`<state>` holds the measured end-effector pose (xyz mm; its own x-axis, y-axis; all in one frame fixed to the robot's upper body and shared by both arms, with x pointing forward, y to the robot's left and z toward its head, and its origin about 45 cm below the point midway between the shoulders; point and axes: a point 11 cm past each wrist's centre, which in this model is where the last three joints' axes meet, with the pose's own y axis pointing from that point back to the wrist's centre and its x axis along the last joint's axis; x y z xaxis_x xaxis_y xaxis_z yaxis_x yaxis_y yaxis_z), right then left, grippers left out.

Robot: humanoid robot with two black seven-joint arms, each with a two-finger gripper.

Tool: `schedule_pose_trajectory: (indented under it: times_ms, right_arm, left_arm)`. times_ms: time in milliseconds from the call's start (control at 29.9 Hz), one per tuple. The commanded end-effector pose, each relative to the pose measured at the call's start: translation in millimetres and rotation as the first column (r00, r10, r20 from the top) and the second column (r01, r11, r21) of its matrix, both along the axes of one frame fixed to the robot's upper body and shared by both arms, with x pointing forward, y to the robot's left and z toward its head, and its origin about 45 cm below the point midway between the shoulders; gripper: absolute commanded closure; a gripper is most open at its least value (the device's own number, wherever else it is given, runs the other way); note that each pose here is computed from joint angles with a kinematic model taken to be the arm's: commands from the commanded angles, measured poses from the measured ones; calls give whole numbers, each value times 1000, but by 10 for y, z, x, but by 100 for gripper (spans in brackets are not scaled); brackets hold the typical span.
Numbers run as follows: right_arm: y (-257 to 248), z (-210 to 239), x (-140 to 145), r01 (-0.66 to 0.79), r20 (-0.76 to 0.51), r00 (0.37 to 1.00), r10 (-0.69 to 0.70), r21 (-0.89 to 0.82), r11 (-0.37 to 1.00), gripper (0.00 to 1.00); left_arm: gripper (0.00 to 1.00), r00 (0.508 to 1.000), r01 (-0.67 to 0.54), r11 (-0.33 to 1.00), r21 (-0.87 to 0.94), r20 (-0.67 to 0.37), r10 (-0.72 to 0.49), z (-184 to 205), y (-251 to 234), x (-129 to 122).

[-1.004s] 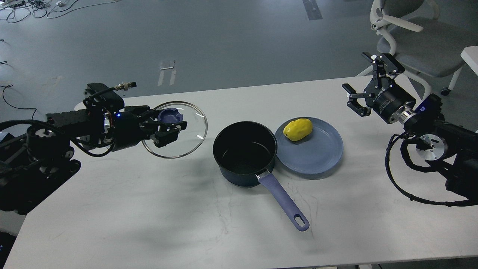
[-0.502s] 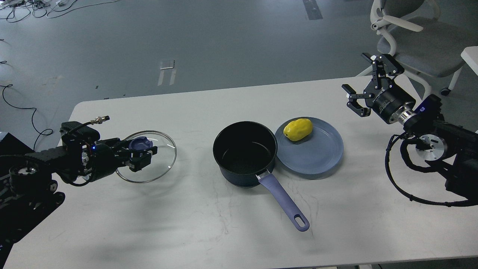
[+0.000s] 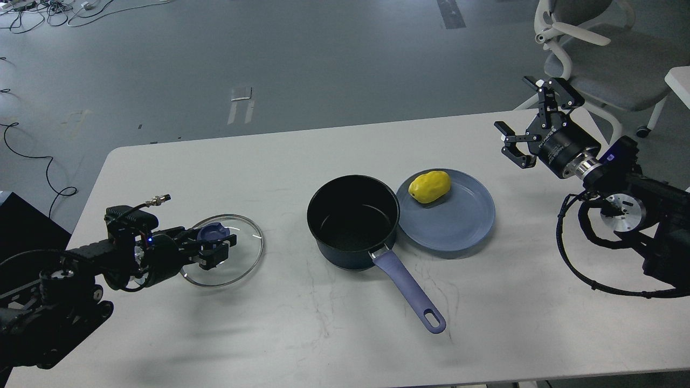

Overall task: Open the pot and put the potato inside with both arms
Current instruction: 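Lift the glass lid off the pot and lower it beside the pot, then release the lid and raise the left gripper away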

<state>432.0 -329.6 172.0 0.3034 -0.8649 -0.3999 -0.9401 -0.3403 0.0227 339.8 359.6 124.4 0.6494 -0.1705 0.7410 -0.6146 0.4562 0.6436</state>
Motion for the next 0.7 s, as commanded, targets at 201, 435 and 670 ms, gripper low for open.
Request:
schedule_pose_trajectory:
  times_ms: [201, 435, 670]
  right_arm:
    - [-2, 1, 0, 0, 0, 1000, 0, 0, 1000, 0]
    - [1, -2, 0, 0, 0, 1000, 0, 0, 1000, 0]
    - [13, -4, 0, -2, 0, 1000, 2, 2, 1000, 0]
  left_arm:
    - [9, 1000, -25, 999, -40, -5, 25, 33, 1, -4]
    - [3, 1000, -9, 997, -71, 8, 10, 114, -70, 36]
    - [2, 998, -39, 924, -381, 39, 58, 1167, -323, 332]
